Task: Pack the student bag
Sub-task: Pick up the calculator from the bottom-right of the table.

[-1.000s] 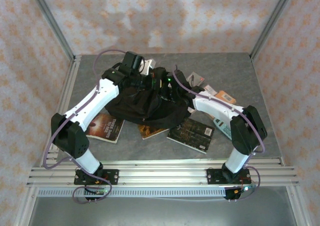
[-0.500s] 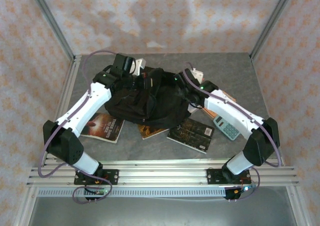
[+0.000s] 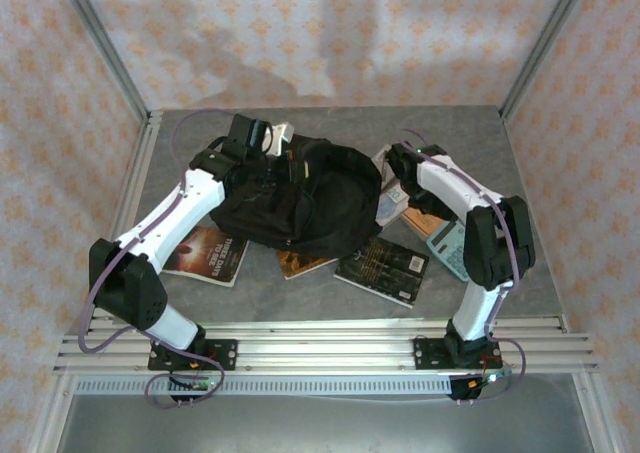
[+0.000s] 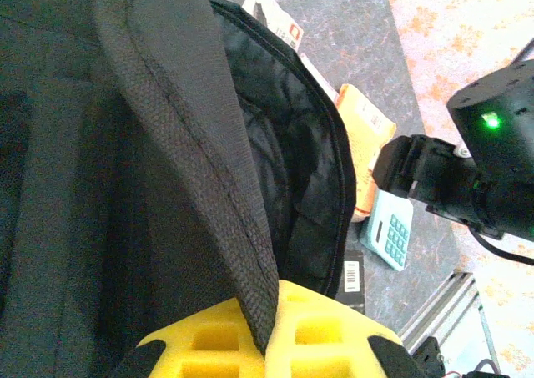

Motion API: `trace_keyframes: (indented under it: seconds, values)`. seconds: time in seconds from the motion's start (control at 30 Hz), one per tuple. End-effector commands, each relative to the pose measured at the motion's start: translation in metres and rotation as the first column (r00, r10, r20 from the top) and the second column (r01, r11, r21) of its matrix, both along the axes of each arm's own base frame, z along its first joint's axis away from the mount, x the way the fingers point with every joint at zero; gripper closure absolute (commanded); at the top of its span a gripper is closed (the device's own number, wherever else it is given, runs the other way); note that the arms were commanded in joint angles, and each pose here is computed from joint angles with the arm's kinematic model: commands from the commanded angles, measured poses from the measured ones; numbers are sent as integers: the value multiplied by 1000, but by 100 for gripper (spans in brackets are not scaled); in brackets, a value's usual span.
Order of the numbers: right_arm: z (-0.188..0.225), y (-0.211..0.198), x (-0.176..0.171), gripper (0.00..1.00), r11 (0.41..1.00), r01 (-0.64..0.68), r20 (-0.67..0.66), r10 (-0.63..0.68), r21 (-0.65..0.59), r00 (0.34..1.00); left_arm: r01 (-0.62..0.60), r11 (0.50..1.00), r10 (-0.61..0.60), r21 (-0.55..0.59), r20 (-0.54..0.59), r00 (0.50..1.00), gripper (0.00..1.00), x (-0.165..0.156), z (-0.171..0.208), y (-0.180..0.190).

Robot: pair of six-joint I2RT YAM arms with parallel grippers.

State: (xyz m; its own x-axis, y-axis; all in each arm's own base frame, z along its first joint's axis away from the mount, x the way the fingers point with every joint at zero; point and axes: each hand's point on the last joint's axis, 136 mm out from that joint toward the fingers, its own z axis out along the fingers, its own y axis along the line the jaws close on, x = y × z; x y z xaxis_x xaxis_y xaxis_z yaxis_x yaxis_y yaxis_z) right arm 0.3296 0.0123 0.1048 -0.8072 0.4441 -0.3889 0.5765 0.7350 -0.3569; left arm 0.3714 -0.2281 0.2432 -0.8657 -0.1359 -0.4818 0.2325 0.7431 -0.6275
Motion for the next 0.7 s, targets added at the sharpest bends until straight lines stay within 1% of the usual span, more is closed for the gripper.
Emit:
trace_keyframes:
  seconds: [0.0,0.03,0.13,0.27,0.37,0.57,0.67]
  values:
    - [-14,5,6,24,991,-40,19,38,128,999,21,999,-19,-45,46,999,100,-8,21,-4]
    - [-16,2,7,21,988,-34,32,30,147,999,22,999,-20,-45,46,999,100,-8,22,-4]
    - [-26,-7,9,20,979,7,49,-17,204,999,25,998,-22,-53,47,999,100,-9,24,-4]
    - [-41,-13,8,33,971,71,11,-76,227,997,27,998,-24,-61,52,998,100,-10,27,-5]
    - [-53,-20,4,39,971,114,-19,-112,211,994,27,998,-23,-62,55,998,100,-11,28,-5]
    - [-77,-26,-6,46,957,167,-65,-156,238,986,29,998,-25,-62,55,998,100,-11,29,-5]
    - [-81,-26,-10,49,957,174,-80,-159,232,984,27,998,-24,-61,53,998,100,-10,28,-4]
